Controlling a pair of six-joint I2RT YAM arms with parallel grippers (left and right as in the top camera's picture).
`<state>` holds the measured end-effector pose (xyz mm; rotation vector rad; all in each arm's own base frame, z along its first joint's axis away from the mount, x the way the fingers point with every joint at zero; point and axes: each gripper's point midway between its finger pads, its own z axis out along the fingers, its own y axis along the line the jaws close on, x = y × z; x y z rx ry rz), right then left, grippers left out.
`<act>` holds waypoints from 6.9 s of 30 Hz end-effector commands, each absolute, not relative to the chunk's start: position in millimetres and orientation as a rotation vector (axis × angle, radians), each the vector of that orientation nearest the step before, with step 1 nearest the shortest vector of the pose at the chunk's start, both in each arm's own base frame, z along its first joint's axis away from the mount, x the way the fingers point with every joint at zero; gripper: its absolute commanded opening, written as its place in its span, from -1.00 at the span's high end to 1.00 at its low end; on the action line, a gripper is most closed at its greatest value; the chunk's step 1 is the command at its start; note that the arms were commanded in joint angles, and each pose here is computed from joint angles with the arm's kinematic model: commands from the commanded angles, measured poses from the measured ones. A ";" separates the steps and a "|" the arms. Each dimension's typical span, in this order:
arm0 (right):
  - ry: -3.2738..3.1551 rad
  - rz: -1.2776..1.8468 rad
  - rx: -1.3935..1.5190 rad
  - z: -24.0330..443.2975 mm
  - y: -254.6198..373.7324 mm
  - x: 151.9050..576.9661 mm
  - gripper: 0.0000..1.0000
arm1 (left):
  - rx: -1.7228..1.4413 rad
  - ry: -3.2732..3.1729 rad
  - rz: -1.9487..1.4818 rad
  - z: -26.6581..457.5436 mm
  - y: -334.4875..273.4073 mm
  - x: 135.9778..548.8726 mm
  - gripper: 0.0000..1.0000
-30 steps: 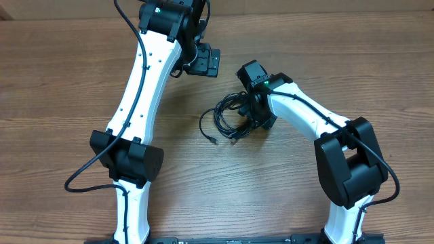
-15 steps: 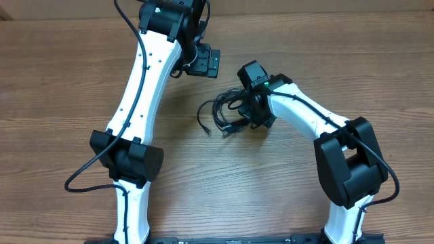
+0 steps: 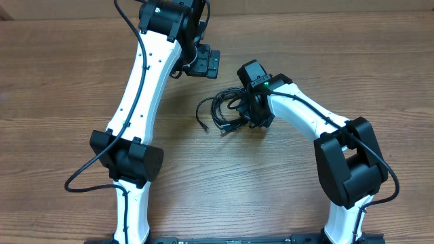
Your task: Untangle cables
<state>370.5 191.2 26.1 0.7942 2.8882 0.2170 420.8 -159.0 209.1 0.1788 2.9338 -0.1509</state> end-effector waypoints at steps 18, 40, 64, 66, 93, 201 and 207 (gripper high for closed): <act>2.882 0.167 0.807 10.7 180.7 366.4 0.45 | 0.216 2.927 -0.164 214.1 -160.1 417.1 -0.99; 2.861 0.215 0.656 29.8 187.0 377.0 0.92 | 0.279 2.919 -0.158 214.1 -160.2 417.3 -1.00; 2.436 0.485 0.136 264.8 189.3 372.4 0.92 | 0.632 2.565 -0.889 260.2 -255.9 432.3 -1.00; 2.417 0.497 0.116 274.1 188.1 367.7 0.92 | 0.643 2.563 -0.884 258.4 -256.2 432.6 -1.00; 2.243 0.508 0.113 329.9 166.2 357.8 0.92 | 0.464 2.767 -1.191 213.8 -274.6 403.4 -1.00; 2.905 0.662 -0.034 91.5 209.7 400.7 0.92 | 0.106 2.818 -0.451 191.1 -153.1 354.7 -1.00; 2.702 0.683 -0.223 197.0 211.4 397.7 0.92 | 0.156 2.798 -0.466 157.8 -157.1 360.1 -1.00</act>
